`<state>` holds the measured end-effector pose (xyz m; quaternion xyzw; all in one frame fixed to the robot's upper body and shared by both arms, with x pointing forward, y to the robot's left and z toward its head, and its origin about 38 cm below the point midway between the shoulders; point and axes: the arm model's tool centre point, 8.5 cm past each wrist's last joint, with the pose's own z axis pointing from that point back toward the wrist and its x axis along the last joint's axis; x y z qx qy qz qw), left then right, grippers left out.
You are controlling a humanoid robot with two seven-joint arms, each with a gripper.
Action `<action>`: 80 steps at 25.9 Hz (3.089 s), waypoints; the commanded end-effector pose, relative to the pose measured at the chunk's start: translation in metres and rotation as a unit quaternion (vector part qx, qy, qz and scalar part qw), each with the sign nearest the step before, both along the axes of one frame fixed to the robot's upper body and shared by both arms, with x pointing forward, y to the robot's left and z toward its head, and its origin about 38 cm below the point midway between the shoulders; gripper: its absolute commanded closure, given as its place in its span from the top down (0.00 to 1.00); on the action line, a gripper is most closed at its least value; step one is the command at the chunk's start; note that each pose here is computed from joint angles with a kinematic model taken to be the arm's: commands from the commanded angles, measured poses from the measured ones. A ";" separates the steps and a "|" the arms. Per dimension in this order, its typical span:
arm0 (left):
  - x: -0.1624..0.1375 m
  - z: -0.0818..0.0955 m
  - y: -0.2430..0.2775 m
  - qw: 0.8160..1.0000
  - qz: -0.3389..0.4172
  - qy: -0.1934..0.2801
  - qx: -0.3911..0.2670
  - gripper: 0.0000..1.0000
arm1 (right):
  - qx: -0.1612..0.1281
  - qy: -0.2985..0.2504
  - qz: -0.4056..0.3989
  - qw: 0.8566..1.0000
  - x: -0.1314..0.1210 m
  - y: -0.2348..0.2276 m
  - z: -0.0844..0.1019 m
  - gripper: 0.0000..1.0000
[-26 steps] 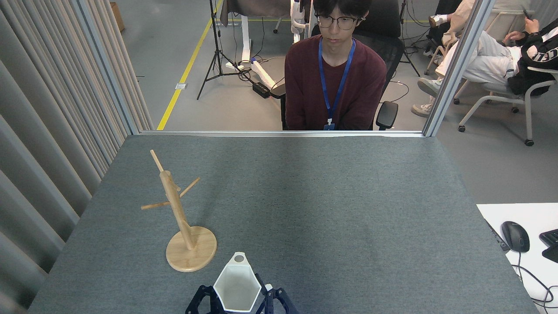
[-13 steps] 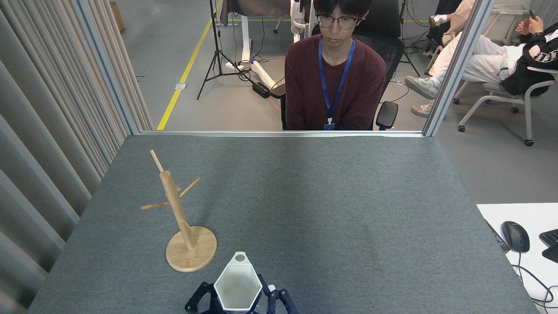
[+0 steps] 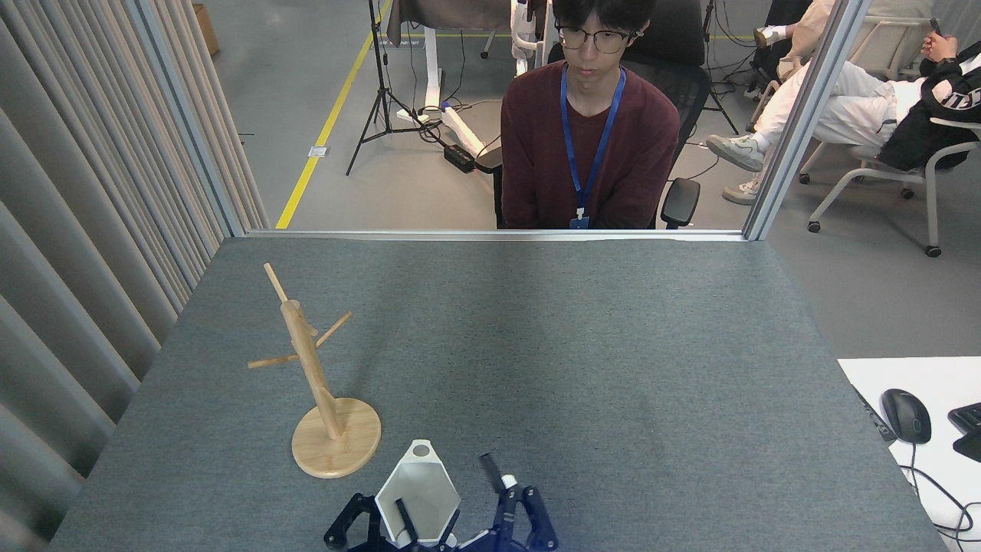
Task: Hang cup on storage rack
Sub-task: 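Release the cup from the right gripper and withdraw it, then carry the cup with the left gripper toward the wooden mug stand, then hook the cup onto a peg of the wooden stand with the left gripper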
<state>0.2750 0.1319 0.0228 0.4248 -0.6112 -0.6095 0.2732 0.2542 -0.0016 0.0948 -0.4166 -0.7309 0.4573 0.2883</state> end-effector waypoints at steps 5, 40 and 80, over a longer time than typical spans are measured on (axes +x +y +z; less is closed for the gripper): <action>0.000 -0.001 0.007 1.000 0.027 -0.008 0.003 0.49 | 0.094 0.128 -0.249 0.956 0.046 -0.157 -0.048 0.99; 0.078 0.042 0.175 0.933 0.297 -0.100 0.176 0.51 | -0.014 0.181 -0.248 0.951 0.001 -0.220 -0.107 0.99; 0.106 0.031 0.132 0.946 0.264 -0.091 0.167 0.67 | -0.013 0.177 -0.249 0.952 0.001 -0.221 -0.106 0.99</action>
